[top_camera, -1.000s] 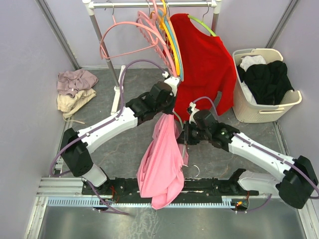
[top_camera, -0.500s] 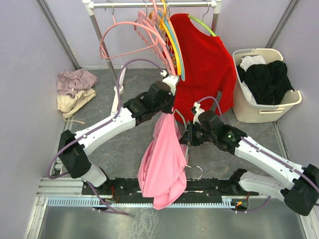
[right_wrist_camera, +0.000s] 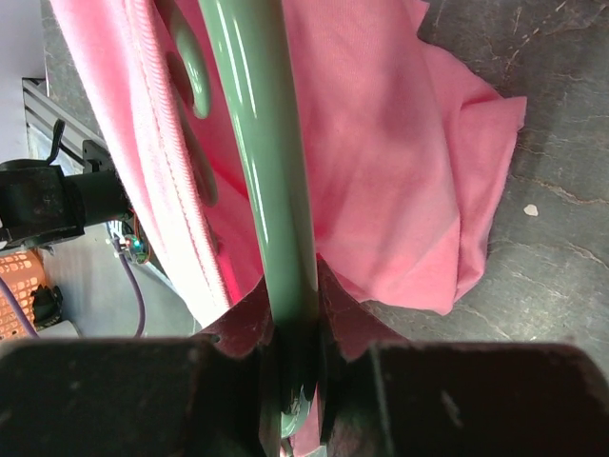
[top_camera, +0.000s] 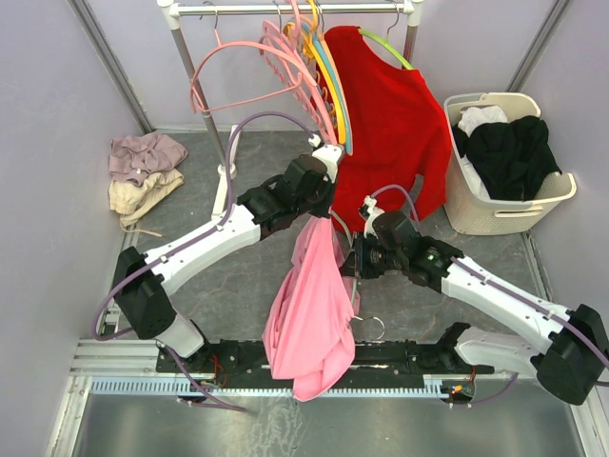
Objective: Place the t-shirt on the hanger
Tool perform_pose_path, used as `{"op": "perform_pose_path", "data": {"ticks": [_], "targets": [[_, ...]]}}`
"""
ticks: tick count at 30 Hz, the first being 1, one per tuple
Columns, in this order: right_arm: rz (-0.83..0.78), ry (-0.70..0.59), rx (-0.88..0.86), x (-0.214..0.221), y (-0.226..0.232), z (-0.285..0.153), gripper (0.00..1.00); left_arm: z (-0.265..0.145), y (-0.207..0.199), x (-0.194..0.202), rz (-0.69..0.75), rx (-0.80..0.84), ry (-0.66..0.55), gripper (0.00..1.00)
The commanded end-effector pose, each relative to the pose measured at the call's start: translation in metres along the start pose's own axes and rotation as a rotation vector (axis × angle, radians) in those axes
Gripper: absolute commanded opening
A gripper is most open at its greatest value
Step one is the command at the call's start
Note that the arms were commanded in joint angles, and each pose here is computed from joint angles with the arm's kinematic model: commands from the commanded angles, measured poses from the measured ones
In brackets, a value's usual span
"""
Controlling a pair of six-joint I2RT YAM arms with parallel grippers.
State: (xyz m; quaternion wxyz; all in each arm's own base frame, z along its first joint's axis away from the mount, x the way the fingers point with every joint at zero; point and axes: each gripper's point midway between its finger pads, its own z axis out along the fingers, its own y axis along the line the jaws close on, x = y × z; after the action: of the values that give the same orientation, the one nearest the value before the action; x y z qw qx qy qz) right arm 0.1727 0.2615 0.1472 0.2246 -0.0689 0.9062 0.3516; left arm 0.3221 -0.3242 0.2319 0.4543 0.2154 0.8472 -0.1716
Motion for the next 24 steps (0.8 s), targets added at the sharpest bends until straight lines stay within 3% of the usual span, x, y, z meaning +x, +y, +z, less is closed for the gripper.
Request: {"op": "perform_pose_path", "data": {"ticks": [1,13,24], "targets": [[-0.054,0.095,-0.107,0.016,0.026,-0.006,0.01,-0.006,-0.006,-0.067,0.024,0.030,-0.206,0.03],[-0.070,0.107,-0.100,0.012,0.032,0.002,0.01,-0.007,-0.021,-0.068,0.029,0.106,-0.214,0.03],[-0.031,0.126,-0.087,0.017,0.028,0.014,0.01,-0.041,-0.025,-0.086,0.021,0.130,-0.276,0.03]]}}
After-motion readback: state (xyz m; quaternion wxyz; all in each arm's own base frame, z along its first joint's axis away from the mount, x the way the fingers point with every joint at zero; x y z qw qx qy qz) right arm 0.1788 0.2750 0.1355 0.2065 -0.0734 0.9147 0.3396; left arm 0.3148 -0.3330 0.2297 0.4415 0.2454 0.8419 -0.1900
